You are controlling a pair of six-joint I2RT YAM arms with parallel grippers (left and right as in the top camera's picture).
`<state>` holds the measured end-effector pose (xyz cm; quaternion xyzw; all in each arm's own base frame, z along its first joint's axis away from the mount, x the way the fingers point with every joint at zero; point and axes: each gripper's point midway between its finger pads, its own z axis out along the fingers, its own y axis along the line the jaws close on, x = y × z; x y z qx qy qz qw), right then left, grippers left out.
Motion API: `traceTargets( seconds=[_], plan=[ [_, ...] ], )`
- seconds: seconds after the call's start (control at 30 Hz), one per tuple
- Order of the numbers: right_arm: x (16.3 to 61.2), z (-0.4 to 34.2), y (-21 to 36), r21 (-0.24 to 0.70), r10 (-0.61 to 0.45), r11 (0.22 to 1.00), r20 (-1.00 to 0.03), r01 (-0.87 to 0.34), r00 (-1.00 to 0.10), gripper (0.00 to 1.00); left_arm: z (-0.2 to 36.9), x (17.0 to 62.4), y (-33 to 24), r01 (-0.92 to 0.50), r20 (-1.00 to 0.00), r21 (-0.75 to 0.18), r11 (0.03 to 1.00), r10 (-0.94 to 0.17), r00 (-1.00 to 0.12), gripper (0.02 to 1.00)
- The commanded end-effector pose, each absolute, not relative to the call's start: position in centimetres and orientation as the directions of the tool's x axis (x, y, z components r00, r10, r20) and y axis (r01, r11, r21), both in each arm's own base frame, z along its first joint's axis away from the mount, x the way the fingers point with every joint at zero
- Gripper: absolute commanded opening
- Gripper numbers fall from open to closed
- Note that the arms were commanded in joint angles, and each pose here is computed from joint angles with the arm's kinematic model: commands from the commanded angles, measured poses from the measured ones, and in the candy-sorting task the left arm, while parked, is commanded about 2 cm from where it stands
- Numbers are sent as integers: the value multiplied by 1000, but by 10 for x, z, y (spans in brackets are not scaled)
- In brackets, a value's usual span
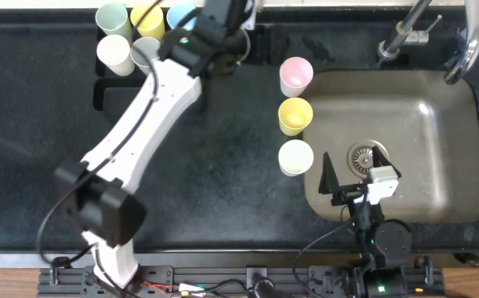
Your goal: Store Cups
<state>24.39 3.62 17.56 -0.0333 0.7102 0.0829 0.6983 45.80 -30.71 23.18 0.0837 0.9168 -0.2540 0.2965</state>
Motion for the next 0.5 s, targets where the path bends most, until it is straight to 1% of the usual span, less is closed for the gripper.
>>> traceTargets(
  seconds=[0.03, 0.23, 0.5],
  plan=[
    [244, 172, 34, 78, 76, 985, -997, -153, -21, 996, 225, 460, -326, 263, -535, -416, 870, -1, -845, 1000],
    [244, 172, 34, 78, 76, 985, -997, -153, -21, 996, 193, 462, -333, 185, -445, -383, 905, -5, -896, 1000],
    [244, 172, 34, 78, 76, 985, -997, -153, -22, 998, 157, 463, -339, 133, -373, -362, 923, -13, -928, 1000]
  ],
)
